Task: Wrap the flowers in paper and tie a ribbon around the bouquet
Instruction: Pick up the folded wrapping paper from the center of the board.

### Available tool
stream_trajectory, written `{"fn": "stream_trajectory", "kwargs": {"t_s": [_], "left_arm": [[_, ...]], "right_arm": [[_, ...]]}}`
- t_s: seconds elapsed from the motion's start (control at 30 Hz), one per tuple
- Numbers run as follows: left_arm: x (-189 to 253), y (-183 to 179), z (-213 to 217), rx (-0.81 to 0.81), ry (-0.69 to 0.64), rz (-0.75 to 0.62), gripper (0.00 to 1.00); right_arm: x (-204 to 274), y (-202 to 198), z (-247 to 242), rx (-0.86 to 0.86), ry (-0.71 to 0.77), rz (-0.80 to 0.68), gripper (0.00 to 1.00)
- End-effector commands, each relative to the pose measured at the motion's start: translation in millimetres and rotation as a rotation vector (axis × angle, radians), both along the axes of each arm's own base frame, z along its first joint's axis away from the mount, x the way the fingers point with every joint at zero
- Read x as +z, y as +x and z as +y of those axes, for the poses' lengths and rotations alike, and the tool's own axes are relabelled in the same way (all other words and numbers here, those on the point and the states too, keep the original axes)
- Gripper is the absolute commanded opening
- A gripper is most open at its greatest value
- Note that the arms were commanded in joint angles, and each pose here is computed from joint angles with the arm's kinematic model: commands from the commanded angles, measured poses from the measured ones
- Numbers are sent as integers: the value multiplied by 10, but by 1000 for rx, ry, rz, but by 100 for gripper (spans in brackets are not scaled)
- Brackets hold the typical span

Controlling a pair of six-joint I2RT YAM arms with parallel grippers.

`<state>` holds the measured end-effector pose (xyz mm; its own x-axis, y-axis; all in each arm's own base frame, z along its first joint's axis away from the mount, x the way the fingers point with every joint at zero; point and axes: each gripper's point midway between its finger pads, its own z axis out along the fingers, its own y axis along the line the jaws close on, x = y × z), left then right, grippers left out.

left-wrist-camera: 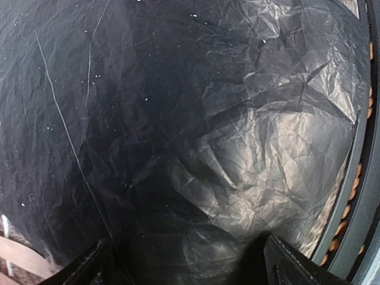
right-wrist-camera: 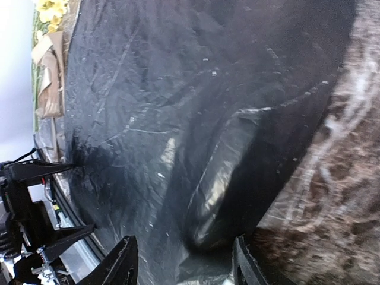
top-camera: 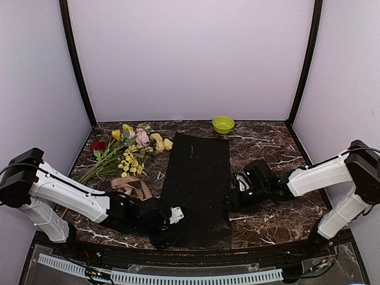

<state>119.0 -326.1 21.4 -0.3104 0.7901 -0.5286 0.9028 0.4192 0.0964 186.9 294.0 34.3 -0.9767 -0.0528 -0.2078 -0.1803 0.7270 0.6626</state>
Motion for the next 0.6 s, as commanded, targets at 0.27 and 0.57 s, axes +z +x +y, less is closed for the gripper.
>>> {"fn": "stream_trajectory", "kwargs": {"t_s": [0.27,0.57], "left_arm": [[-90,-97,17,5,-33,61,90],[441,-84,-235,-128,-169,-122,90]], "right_arm": [[197,-98,575,82,191,32,42],[368,-70,665,80,213,11,0]]}}
